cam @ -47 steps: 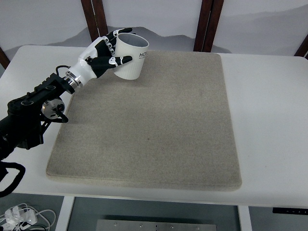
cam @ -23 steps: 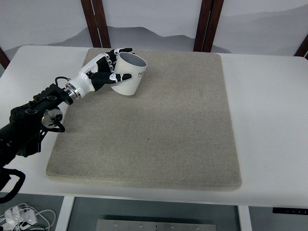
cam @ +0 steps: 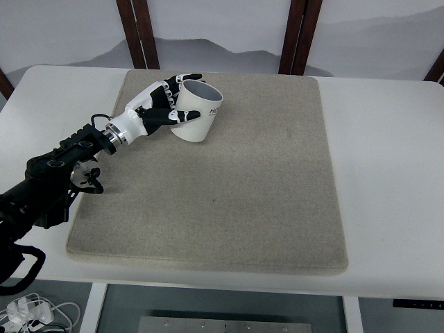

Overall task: Flip white cup upright
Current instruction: 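Lower the upright mug onto the mat with the left hand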

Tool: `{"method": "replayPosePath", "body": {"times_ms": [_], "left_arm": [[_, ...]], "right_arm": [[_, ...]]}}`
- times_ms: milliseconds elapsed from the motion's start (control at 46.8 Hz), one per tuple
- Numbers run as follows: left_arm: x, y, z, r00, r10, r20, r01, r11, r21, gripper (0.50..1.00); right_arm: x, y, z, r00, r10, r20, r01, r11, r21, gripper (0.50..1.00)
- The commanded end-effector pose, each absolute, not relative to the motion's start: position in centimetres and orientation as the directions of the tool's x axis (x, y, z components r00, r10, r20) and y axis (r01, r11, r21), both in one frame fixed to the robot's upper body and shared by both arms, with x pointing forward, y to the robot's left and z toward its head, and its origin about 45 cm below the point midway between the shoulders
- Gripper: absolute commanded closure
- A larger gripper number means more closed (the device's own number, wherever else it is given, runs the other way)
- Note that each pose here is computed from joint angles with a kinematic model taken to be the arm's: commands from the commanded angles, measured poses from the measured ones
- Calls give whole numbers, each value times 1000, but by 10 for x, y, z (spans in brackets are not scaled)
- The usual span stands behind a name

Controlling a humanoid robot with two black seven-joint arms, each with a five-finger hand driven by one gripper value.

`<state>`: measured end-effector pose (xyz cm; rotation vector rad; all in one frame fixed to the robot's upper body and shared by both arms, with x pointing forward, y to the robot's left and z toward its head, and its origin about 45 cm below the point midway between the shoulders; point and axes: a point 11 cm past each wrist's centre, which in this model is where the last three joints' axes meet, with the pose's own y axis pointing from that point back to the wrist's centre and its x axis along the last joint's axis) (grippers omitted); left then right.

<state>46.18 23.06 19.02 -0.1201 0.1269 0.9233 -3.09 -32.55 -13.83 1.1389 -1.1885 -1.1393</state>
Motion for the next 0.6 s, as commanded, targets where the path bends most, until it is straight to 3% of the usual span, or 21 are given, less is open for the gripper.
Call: {"method": "replayPosePath", "body": {"times_ms": [0, 64, 107, 150, 364, 578], "left_arm": [[462, 230, 190, 598, 785, -162, -800, 599, -49, 626], [461, 228, 188, 606, 780, -155, -793, 608, -41, 609], [459, 226, 186, 613, 776, -148, -787, 616, -29, 555], [459, 226, 185, 615, 775, -145, -785, 619, -23, 542], [459, 230, 186, 611, 779, -139, -788, 615, -22, 506], [462, 233, 191, 607, 782, -138, -792, 609, -33, 506]], "right_arm": [[-31, -326, -138, 42, -996, 81, 38, 83, 996, 548], [-31, -326, -138, 42, -996, 81, 38, 83, 996, 548], [-31, -326, -138, 42, -996, 81, 38, 83, 996, 548], [-31, -326, -138, 42, -996, 81, 38, 83, 996, 548], [-31, -325, -138, 42, -996, 80, 38, 81, 996, 548], [-31, -326, -138, 40, -996, 81, 38, 83, 996, 548]]}}
